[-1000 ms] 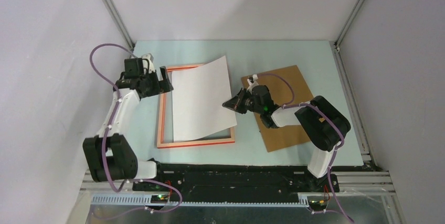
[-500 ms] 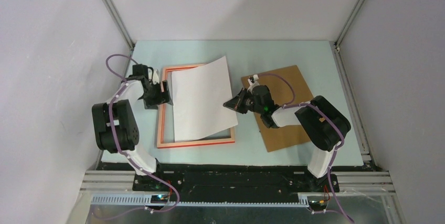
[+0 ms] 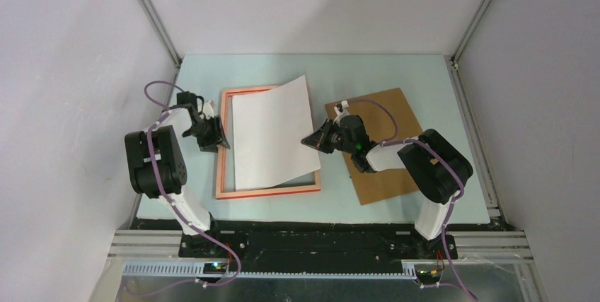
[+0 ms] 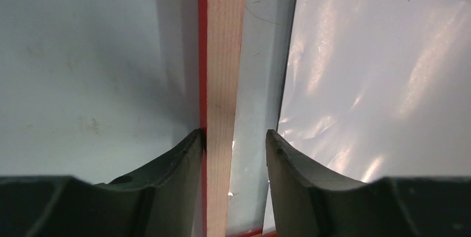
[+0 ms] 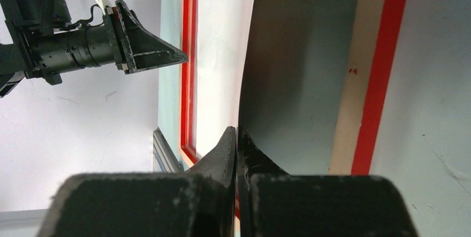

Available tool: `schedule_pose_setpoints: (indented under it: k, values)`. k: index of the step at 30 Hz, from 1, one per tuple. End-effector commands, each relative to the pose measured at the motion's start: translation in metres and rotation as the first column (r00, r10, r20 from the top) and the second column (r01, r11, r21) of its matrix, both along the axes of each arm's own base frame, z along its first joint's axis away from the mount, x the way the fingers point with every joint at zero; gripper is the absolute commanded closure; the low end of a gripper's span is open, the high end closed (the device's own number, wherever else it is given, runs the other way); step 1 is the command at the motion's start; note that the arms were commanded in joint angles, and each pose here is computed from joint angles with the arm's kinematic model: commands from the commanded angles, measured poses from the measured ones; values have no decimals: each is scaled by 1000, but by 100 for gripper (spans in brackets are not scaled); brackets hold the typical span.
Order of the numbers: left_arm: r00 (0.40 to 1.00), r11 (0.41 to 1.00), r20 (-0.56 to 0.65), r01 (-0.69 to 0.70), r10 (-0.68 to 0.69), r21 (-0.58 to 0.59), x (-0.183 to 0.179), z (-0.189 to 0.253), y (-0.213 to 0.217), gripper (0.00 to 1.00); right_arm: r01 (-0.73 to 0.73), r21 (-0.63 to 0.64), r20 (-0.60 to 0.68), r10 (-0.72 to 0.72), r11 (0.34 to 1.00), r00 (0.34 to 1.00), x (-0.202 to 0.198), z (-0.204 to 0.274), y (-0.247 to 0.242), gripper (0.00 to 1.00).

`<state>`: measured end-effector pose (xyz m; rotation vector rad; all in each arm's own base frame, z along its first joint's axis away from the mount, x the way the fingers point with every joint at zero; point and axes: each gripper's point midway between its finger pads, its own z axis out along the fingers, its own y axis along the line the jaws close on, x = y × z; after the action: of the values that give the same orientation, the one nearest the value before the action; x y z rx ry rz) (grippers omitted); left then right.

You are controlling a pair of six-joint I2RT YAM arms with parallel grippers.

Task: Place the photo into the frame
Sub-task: Turn over the photo from the photo frame.

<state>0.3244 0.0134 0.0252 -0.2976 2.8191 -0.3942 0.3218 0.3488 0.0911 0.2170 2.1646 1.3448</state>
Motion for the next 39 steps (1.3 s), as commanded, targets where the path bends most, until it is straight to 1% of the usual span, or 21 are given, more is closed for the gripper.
schedule_pose_setpoints:
  k: [1,12,18,23,28,35,39]
  values:
    - [998,994,38,44,-41,-104,-1,10,-17,51,24,4,50,-24,1000,998,8,8,-2,100]
    - [996,969,29,84,-80,-230,-22,8,-41,54,40,-6,54,-40,999,998,15,4,-9,100]
    - [995,971,50,90,-81,-223,-20,13,-41,53,20,-34,78,-17,999,997,15,-2,-10,100]
    - [995,973,57,90,-80,-211,-18,16,-39,50,-19,-82,117,28,996,993,16,-4,-9,100]
    - [995,981,62,82,-72,-177,-16,16,-33,47,-49,-121,118,64,991,991,15,-9,-10,100]
    - [994,981,78,83,-71,-173,-12,21,-33,45,-54,-118,134,70,991,988,19,-6,-11,100]
    - [994,979,77,87,-74,-186,-13,21,-35,43,-53,-104,123,66,993,990,21,-8,-8,100]
